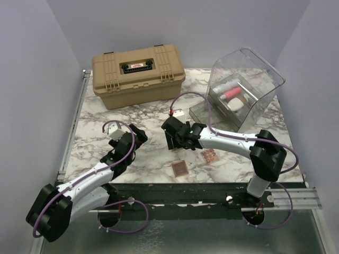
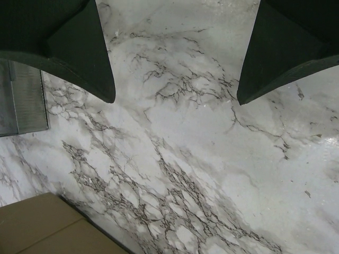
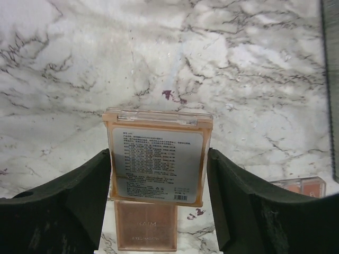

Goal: Organize the makeup
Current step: Pick up the makeup from the center of the board.

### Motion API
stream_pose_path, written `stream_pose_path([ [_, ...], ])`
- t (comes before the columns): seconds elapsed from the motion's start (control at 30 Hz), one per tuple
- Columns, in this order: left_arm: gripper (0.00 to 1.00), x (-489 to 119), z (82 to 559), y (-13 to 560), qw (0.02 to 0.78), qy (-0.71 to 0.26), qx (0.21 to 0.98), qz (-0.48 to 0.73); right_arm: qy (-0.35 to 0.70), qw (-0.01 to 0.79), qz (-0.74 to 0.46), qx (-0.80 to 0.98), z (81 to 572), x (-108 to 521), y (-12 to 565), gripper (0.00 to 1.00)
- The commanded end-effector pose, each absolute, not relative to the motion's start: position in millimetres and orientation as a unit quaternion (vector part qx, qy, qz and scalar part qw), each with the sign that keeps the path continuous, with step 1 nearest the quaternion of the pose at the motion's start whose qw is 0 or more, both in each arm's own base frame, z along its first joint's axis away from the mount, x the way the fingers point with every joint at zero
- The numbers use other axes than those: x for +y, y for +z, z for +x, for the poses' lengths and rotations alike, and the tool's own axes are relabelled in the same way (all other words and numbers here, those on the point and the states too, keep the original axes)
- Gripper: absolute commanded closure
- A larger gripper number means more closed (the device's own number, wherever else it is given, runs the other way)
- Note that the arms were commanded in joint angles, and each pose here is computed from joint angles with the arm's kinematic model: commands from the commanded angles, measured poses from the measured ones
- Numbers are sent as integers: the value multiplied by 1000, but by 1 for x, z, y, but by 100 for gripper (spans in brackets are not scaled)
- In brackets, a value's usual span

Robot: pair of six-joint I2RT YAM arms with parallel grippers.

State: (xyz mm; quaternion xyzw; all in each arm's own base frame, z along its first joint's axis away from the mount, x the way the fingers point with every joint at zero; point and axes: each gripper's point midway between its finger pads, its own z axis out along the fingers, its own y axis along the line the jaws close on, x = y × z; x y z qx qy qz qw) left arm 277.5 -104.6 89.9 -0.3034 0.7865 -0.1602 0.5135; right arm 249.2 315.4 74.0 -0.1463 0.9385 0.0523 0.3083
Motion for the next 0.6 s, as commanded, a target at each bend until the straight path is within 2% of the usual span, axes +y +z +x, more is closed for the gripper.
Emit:
stream_pose_path([
  [0.0,1,-122,286,99,506,-192,790,-289,39,380,-95,919,284,299,116,44],
  [0.2,1,-123,293,105,512,-192,794,-268,24,416,-55,907,322,260,151,44],
  [0.47,1,-154,296,100,470,-244,812,-245,-84,448,-74,887,365,209,151,43],
  [0.57,1,-158,297,99,460,-229,831,-215,-98,445,-87,886,376,201,152,42],
])
